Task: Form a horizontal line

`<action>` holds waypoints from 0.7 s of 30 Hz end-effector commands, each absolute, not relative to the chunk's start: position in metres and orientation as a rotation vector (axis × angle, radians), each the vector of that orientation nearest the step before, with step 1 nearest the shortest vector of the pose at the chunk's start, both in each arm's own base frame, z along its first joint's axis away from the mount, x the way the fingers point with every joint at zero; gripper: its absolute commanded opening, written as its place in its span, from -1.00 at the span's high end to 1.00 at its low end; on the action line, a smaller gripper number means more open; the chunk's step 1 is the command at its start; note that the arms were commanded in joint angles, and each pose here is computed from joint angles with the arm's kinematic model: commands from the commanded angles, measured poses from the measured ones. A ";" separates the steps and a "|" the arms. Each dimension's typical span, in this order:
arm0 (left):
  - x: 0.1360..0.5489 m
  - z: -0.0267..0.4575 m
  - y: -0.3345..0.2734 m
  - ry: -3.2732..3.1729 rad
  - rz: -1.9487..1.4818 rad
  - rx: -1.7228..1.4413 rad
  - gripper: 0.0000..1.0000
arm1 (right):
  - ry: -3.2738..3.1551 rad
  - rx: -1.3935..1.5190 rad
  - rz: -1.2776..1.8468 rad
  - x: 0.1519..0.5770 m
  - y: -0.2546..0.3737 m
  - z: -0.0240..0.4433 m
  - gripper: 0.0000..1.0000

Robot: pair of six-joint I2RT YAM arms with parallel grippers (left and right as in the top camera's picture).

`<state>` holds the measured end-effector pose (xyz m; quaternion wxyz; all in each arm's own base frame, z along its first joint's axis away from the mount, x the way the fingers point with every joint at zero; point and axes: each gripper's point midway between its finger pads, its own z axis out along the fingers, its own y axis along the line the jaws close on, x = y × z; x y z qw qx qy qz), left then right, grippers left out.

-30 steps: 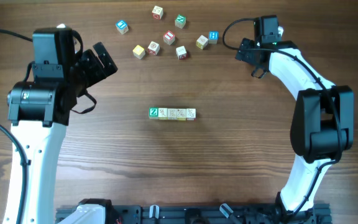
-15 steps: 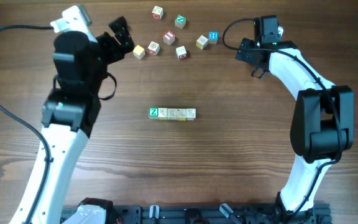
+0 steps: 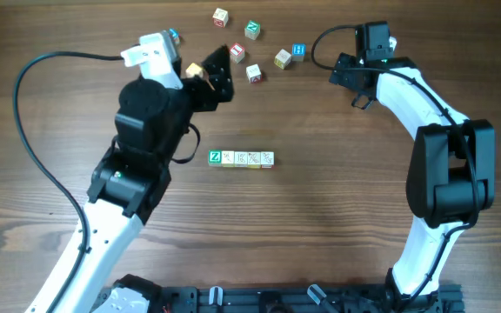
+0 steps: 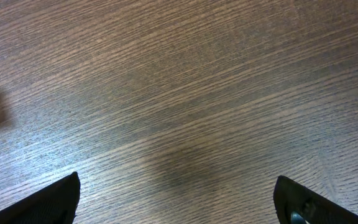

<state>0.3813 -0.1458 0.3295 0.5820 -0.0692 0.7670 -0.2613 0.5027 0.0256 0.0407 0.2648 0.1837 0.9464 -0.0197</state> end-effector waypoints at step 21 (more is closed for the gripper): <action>0.307 0.278 -0.117 1.597 -0.670 -0.149 -1.00 | 2.537 0.494 -0.070 0.506 0.023 0.048 -0.99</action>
